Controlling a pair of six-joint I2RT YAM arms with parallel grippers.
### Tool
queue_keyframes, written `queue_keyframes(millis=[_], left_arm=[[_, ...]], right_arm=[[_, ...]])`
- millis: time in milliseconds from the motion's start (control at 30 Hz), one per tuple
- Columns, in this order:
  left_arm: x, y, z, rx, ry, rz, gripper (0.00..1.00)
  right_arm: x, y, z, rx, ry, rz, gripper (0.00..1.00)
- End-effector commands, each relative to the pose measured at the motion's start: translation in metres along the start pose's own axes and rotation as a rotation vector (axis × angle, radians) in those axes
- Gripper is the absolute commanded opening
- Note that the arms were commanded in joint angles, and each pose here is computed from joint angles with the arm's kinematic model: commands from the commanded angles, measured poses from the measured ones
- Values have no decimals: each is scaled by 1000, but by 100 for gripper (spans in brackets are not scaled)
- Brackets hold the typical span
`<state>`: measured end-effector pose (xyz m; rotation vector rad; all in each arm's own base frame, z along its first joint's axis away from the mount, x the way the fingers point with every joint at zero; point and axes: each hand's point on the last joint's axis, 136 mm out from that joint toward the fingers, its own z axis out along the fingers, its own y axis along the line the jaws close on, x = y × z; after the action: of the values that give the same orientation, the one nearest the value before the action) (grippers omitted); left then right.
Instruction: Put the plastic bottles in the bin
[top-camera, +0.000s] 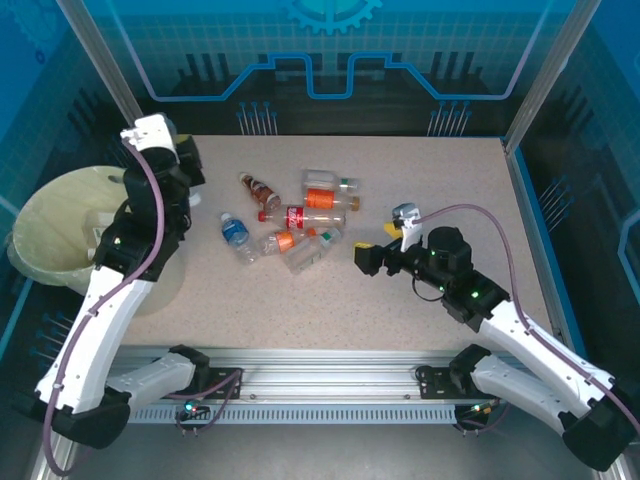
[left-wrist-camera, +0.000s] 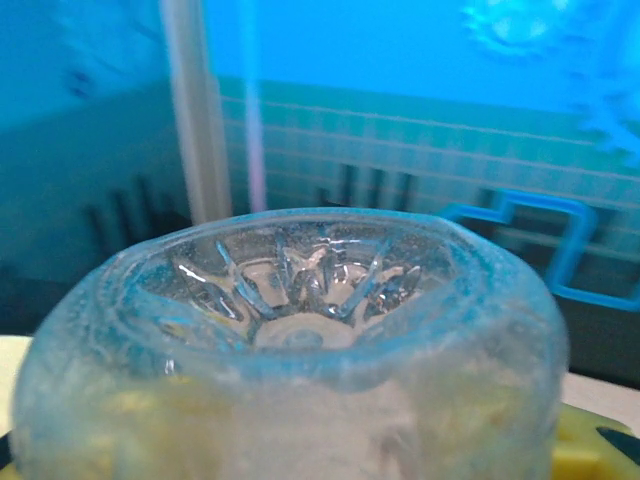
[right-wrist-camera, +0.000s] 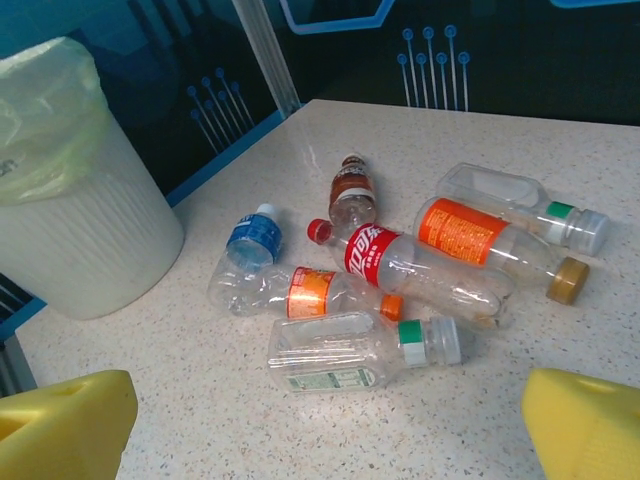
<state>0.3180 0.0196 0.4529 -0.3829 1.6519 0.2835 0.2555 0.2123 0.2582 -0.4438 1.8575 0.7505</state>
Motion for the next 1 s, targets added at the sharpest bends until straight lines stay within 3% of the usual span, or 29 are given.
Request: queue_keyframes(millis=[0,367,533,767,833,967], left_arm=[[-24,59,4,-247,-66,59,43],[7,173,38,-614,-8,34,43],[31,200,47,-663,41,-22,43],[40,249,54,-818,31,15,43],[46,263,53,-848,33,-43,46],[68,273,52,-862,57,-284,50]], right_arm=[[-15,15,4,-57,-29,-44,100],[-20,21,16,-72,-9,-64,100],[-19,19,16,-58,-5,-63,100],[-21,17,12,-42,-11,-79,100],[-20,16,12,-38,-14,-83,100],[-21,17,13,-42,-25,-78,100]])
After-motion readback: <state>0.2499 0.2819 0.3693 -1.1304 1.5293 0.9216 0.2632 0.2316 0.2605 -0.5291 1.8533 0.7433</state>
